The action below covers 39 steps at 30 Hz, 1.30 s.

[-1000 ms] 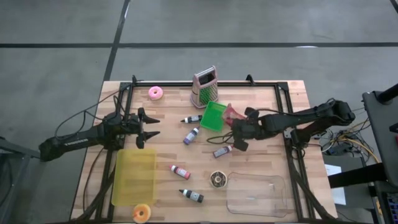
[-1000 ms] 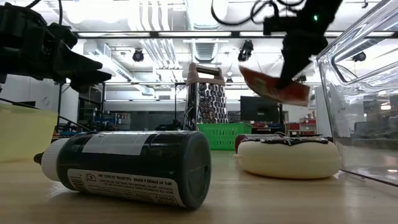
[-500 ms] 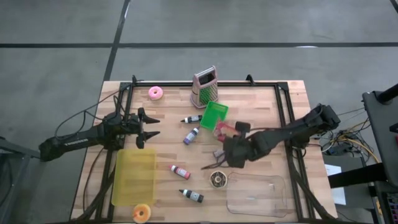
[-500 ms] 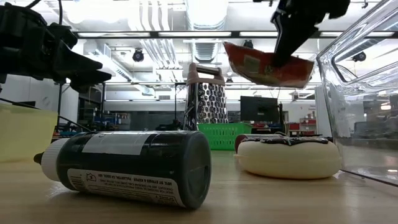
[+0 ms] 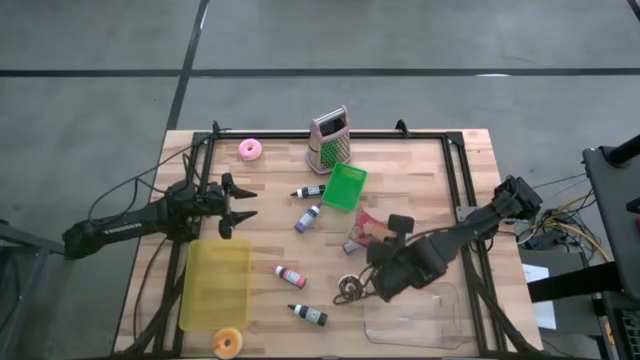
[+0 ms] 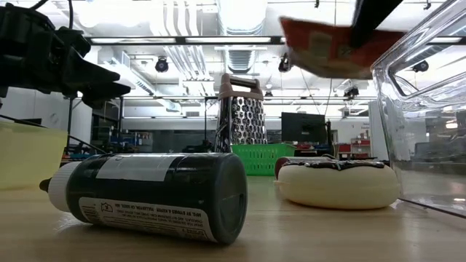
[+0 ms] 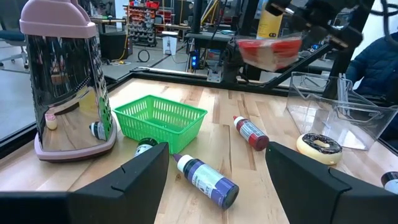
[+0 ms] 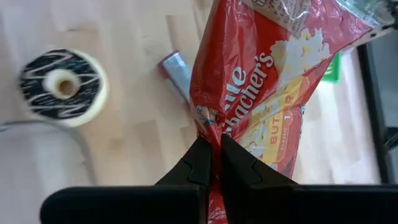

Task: Pick & Place Food Item
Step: Put the red popcorn pack into the transparent bin

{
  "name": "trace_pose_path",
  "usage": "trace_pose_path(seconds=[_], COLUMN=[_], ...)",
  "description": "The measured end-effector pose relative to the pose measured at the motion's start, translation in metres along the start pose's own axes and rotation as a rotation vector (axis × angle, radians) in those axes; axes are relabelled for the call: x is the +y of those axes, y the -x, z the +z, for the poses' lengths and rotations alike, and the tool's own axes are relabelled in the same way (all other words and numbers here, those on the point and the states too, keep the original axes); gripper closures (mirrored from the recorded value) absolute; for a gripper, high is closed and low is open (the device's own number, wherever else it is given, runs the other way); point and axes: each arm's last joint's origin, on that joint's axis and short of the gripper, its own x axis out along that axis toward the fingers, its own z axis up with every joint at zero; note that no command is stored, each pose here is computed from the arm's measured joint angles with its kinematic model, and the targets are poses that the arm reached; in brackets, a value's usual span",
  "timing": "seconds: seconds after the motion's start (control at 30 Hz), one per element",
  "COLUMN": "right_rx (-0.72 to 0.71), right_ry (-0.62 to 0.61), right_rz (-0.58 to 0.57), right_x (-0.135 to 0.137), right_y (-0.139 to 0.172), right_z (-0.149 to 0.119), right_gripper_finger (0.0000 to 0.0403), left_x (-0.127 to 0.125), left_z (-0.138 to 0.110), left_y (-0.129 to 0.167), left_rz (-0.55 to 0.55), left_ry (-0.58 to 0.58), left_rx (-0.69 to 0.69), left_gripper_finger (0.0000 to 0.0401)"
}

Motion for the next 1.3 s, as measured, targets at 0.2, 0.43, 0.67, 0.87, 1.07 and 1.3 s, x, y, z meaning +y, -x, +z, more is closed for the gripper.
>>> trace_pose_path(seconds=[0.2,0.43,0.67,0.87,1.07,1.3], right_rx=[0.020,0.044,0.081,0.074,0.079,0.071], right_ry=[-0.040,-0.111,-0.160,-0.192,-0.212,-0.242], right_rz=[0.054,0.091,0.147,0.186,0.237,0.271], right_x=[0.015,0.029,0.040,0.048,0.053,0.058], right_y=[0.012,0.023,0.034,0.047,0.060,0.064], right_z=[-0.013,-0.030,-0.044,-0.052,-0.057,-0.059], right_gripper_finger=[0.0393,0.0392,0.0392,0.0392,0.0392,0.0392], left_x=[0.000,0.000,0.000,0.000,0.000,0.000], left_z=[0.000,0.000,0.000,0.000,0.000,0.000], left_y=[0.000,0.000,0.000,0.000,0.000,0.000], left_rz=[0.000,0.000,0.000,0.000,0.000,0.000], left_ry=[-0.007,-0.016,-0.023,-0.037,-0.046,-0.059], left_rx=[0.000,0.000,0.000,0.000,0.000,0.000], left_gripper_finger=[0.0128,0.0128,0.0128,0.0128,0.0128,0.0128])
